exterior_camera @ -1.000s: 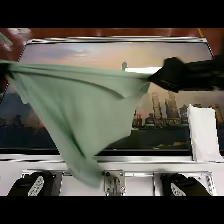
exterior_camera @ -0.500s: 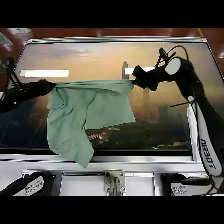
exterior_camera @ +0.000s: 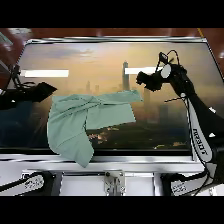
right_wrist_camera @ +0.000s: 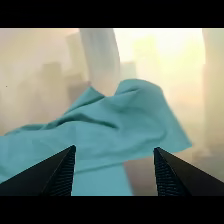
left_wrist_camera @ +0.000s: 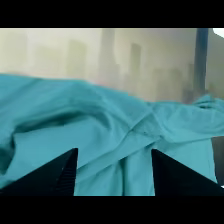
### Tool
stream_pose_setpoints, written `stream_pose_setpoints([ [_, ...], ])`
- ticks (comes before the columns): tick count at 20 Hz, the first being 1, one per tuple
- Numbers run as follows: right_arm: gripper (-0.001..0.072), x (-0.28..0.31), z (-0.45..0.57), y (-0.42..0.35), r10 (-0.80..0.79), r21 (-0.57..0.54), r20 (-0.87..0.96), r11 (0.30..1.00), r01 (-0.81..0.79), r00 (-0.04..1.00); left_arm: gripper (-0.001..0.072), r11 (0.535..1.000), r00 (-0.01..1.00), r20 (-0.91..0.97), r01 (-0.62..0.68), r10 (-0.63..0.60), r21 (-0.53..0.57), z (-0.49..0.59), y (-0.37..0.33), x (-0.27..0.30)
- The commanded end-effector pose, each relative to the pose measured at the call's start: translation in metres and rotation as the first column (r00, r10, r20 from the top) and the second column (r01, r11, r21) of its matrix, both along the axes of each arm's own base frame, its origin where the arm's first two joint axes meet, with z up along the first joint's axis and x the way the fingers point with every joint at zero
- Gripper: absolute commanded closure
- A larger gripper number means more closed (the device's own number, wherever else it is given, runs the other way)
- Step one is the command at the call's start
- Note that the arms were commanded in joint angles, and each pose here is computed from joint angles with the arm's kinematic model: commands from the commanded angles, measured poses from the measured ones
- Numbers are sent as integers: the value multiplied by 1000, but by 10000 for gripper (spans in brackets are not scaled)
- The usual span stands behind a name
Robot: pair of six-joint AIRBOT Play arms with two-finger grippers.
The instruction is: Fold the shirts.
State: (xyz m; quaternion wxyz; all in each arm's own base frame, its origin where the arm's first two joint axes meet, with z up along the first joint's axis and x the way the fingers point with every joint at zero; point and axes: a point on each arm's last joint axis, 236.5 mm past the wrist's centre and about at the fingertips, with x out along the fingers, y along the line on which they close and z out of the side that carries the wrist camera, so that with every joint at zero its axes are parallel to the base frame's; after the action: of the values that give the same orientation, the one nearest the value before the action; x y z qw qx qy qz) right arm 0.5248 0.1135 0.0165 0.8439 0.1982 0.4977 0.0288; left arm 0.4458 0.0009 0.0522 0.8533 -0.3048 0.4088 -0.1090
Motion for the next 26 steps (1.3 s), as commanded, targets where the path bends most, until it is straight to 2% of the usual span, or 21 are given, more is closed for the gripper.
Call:
stream_pose_setpoints([
  [1,116,-12,50,-59,52,-147,56,988,-43,997,356,998,956,-291,20,-36,-57,3,59,-80],
  [2,116,-25,57,-84,25,-184,26,983,-20,999,446,999,922,-386,28,-43,-43,-5,75,-112],
  [3,116,-38,58,-103,3,-209,-16,978,-7,1000,453,999,870,-491,28,-32,-16,-18,91,-149],
  [5,116,-67,40,-127,5,-220,-147,975,-37,989,437,997,796,-602,-72,63,10,-44,106,-195],
  [6,116,-80,27,-132,16,-202,-204,978,-58,979,374,995,777,-626,-97,66,-15,-57,97,-211],
  [7,116,-90,14,-130,29,-166,-245,983,-71,969,89,992,748,-662,-110,46,-55,-74,82,-230],
  [8,116,-98,1,-124,48,-114,-274,990,-82,961,23,989,715,-699,-114,13,-99,-92,65,-247],
  [10,116,-111,-23,-105,91,-12,-305,995,-99,948,46,980,665,-744,-94,-70,-176,-120,32,-275],
  [13,116,-121,-48,-79,136,104,-318,989,-109,938,46,976,628,-771,-82,-106,-201,-149,5,-297],
  [17,116,-122,-62,-74,135,129,-326,987,-97,936,46,983,627,-772,-51,-107,-177,-167,-10,-299],
  [20,116,-121,-63,-71,134,148,-324,985,-90,936,60,990,642,-766,-76,-43,-119,-175,-7,-285],
  [23,115,-122,-68,-61,149,175,-339,980,-94,929,223,992,677,-736,-97,8,-78,-181,-8,-266],
  [24,115,-125,-72,-55,166,180,-354,978,-107,920,333,991,693,-721,-104,15,-79,-181,-10,-259],
  [25,114,-129,-77,-47,188,186,-373,975,-125,909,350,990,706,-708,-114,25,-79,-181,-12,-252],
  [26,78,-133,-84,-37,213,191,-392,970,-147,895,401,988,711,-701,-132,41,-75,-181,-12,-247],
])
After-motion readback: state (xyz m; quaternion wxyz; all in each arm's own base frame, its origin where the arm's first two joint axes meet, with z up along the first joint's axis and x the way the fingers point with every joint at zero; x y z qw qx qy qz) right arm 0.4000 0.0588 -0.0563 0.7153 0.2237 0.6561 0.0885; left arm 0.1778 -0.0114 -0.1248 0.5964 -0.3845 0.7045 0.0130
